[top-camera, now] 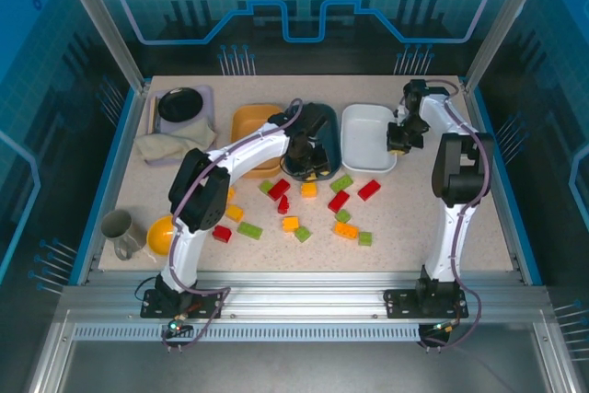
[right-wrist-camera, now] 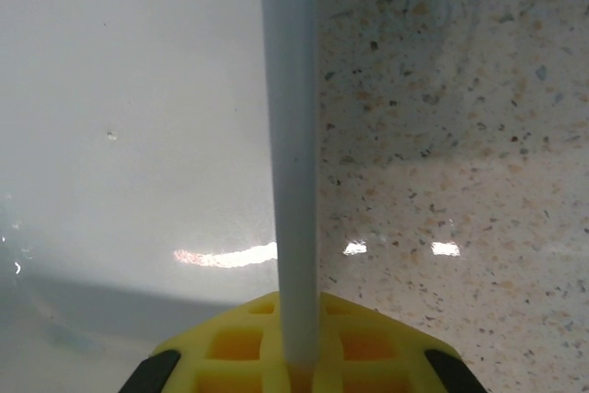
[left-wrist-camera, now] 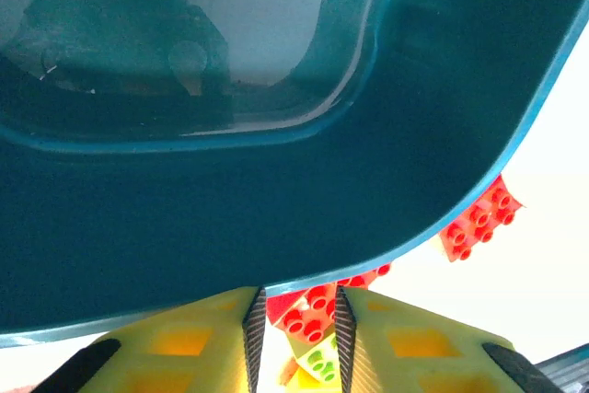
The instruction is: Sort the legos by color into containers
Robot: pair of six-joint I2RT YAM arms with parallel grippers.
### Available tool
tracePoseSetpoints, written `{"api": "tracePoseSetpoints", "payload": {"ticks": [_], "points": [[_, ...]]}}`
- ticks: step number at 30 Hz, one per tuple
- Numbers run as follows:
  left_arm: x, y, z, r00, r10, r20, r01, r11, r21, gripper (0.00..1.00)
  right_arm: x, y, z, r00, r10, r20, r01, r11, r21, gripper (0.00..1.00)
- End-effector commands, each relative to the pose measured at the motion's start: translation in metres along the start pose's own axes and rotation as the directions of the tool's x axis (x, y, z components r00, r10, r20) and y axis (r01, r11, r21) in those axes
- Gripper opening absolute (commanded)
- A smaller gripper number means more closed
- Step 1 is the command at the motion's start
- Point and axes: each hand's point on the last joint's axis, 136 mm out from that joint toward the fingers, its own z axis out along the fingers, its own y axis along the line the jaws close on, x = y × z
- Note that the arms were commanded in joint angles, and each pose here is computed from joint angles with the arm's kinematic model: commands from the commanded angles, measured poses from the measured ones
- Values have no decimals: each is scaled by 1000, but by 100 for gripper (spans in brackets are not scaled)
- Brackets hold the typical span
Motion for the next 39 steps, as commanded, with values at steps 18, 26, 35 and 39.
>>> {"api": "tracePoseSetpoints", "payload": {"ticks": [18, 26, 35, 39], "points": [[-33, -21, -62, 994, 36, 101, -42, 998, 56, 34, -27, 18, -37, 993, -71, 93, 71, 997, 3, 29], [-49, -15, -103, 984, -38, 172, 18, 994, 112, 38, -29, 17, -35, 993, -74, 93, 74, 997, 5, 29], [-70, 42, -143, 960, -146, 240, 115, 984, 136, 42, -21, 32, -50, 981, -115, 156, 106, 992, 64, 27], [-53, 61, -160, 951, -124, 285, 85, 986, 144, 48, 5, 38, -95, 953, -59, 297, 25, 993, 117, 46]]}}
